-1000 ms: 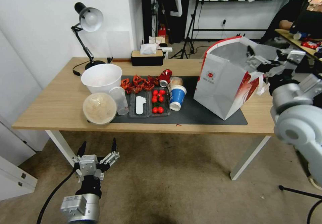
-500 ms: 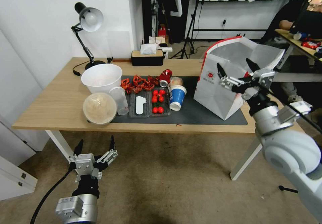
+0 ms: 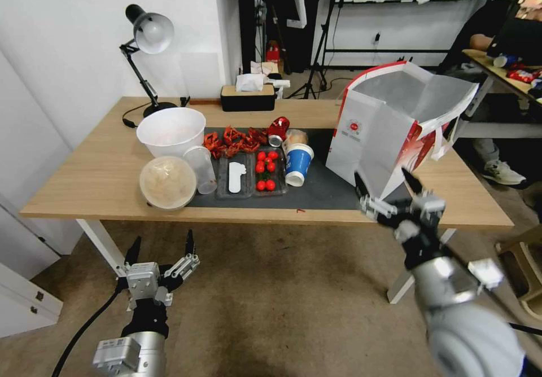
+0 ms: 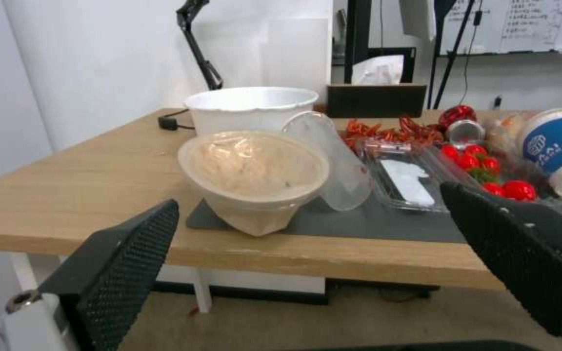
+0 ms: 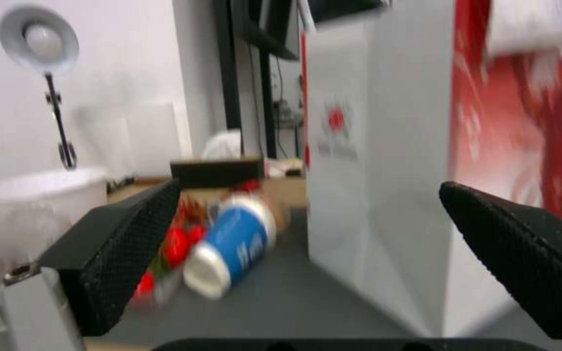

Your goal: Pick up the food delivery bag from the floor and place it on the table.

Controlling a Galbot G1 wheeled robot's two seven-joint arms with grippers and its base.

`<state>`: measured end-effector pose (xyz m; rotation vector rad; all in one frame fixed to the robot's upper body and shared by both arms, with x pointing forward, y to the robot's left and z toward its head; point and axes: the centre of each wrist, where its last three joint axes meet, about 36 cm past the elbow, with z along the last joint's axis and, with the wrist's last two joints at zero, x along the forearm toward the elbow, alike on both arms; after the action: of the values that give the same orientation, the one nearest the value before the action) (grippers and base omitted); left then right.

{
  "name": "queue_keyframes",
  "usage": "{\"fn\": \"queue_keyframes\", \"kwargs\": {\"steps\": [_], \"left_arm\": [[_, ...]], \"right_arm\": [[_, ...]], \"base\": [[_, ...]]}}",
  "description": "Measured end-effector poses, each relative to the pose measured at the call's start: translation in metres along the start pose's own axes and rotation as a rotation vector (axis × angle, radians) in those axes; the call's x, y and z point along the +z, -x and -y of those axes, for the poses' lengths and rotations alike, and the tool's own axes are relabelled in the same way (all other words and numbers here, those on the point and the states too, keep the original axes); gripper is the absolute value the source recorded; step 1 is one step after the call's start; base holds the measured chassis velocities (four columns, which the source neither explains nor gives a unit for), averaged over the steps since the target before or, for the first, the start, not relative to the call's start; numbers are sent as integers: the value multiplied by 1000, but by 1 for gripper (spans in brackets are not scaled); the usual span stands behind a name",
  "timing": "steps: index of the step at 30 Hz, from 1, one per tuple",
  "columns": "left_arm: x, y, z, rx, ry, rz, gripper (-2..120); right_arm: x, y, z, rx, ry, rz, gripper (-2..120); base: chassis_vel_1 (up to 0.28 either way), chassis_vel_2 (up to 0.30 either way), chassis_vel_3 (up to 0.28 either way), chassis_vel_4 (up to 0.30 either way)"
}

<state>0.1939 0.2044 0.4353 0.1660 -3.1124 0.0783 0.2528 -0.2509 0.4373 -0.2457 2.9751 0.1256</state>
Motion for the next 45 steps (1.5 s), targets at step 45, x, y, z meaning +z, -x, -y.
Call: {"fn": "queue_keyframes", "kwargs": {"steps": [45], "left_arm": [[20,4,-1,27,-5,-34,100]], "right_arm": [[61,-37,-1,32,8,-21,100]], "base": [[0,0,0,0]]}}
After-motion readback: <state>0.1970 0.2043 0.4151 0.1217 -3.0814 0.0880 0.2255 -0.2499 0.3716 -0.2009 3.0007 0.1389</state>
